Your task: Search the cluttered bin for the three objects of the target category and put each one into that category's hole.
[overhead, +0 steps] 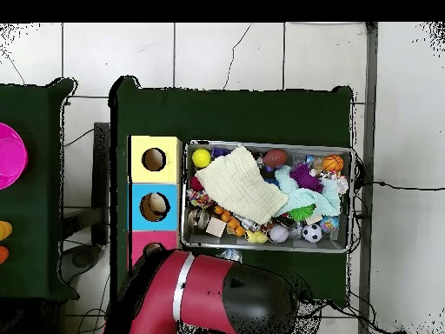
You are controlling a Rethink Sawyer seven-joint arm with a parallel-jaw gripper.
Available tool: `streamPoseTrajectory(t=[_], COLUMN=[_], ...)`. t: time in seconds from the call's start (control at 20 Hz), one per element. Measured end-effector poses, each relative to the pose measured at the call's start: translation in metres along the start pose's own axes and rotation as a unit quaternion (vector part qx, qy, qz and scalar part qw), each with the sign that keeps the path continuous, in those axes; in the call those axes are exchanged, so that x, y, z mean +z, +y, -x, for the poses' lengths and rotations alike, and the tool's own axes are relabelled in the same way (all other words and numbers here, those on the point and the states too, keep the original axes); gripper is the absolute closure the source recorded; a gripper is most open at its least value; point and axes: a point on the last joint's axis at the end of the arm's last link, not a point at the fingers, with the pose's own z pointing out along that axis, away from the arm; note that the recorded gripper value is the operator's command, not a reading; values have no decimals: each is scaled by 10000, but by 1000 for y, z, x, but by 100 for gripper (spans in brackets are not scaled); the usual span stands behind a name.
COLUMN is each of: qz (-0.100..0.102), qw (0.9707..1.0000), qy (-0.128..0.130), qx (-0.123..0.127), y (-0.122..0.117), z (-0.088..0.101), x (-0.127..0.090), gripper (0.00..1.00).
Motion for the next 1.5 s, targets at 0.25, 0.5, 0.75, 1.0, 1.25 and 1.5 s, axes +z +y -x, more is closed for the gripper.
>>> streamPoseTrajectory(t=[0.25, 0.5, 0.75, 1.0, 1.25, 1.5], qz=[22, 37, 10, -68, -59, -34], qw=[9998, 9995, 9994, 9991, 9988, 9972], qy=[28, 42, 44, 69, 83, 140], qx=[184, 318, 352, 411, 483, 740], y=[-2, -4, -7, -15, -16, -17], z=[0, 2, 2, 2, 2, 2], x=[1, 2, 1, 0, 1, 2], gripper=[100, 100, 0, 0, 0, 0])
